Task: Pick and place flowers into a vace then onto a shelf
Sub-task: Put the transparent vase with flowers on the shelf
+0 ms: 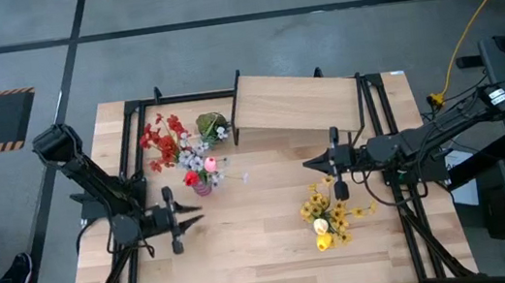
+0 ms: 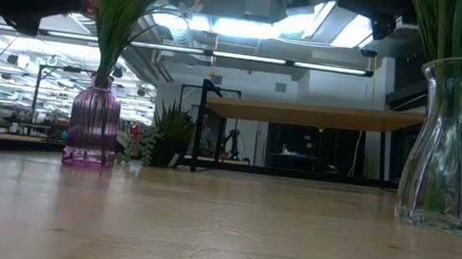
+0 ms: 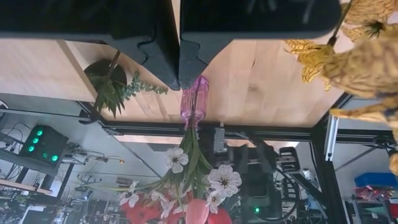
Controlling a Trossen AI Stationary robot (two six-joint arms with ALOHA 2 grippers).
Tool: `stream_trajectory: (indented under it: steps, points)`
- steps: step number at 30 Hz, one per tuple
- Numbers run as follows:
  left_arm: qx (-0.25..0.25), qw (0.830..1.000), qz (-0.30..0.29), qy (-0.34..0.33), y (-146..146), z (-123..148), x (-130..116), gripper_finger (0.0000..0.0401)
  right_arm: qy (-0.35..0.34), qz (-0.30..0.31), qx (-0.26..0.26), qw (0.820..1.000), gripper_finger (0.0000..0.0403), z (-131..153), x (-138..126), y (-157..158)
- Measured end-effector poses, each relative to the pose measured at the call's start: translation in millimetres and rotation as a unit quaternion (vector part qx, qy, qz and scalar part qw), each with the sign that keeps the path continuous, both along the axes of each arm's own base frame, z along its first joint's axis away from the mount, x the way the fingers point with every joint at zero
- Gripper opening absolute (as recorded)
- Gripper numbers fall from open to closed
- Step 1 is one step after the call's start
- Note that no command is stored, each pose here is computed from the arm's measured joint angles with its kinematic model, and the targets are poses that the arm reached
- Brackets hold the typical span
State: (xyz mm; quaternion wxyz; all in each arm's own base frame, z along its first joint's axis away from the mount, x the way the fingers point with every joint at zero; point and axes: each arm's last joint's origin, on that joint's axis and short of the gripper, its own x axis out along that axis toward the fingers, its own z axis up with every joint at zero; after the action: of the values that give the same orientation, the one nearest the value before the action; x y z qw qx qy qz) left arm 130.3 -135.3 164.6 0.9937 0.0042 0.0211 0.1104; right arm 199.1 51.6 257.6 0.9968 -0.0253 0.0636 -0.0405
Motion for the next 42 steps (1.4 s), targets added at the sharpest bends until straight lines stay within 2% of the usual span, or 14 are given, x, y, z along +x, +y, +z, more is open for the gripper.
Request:
stream_trajectory:
  steps: [4,6,12,15,18,21,25,28,35,42]
  points:
    - [-0.022,0.998,-0.050,0.014,-2.6,-4.5,0.2,0.0026,0.011,0.001,-0.008,1.000,0.0000,0.9,-3.9,-1.2]
    - [-0.034,0.997,-0.061,0.018,-3.1,-6.0,0.1,0.0008,0.033,0.002,-0.021,0.999,0.0000,5.8,-7.6,-2.4]
    - [-0.046,0.997,-0.063,0.018,-3.0,-6.3,0.5,0.0002,0.149,-0.002,0.014,0.989,0.0000,20.4,-25.0,-6.4]
    - [-0.046,0.997,-0.054,0.018,-0.9,-6.3,2.7,0.0002,0.197,0.033,0.035,0.979,0.0000,13.8,-32.3,-2.2]
    - [-0.046,0.998,-0.044,0.017,2.0,-6.3,5.5,0.0002,0.215,0.060,0.047,0.974,0.0000,3.2,-37.8,6.5]
    - [-0.046,0.998,-0.035,0.017,4.5,-6.3,8.0,0.0003,0.221,0.078,0.049,0.971,0.0000,-6.1,-46.8,13.7]
    - [-0.046,0.998,-0.028,0.017,6.5,-6.3,9.9,0.0002,0.210,0.055,0.071,0.974,0.0000,-18.9,-64.3,16.8]
    - [-0.045,0.998,-0.027,0.017,6.6,-6.3,9.9,0.0003,0.191,0.082,0.098,0.973,0.0000,-33.8,-72.6,23.7]
    - [-0.045,0.999,-0.010,0.013,7.6,-6.1,9.8,0.0002,0.164,0.122,0.111,0.973,0.0000,-71.4,-81.6,38.2]
    - [-0.057,0.998,-0.010,0.011,7.6,-6.1,9.8,0.0003,0.150,0.139,0.110,0.973,0.0000,-79.3,-81.8,51.1]
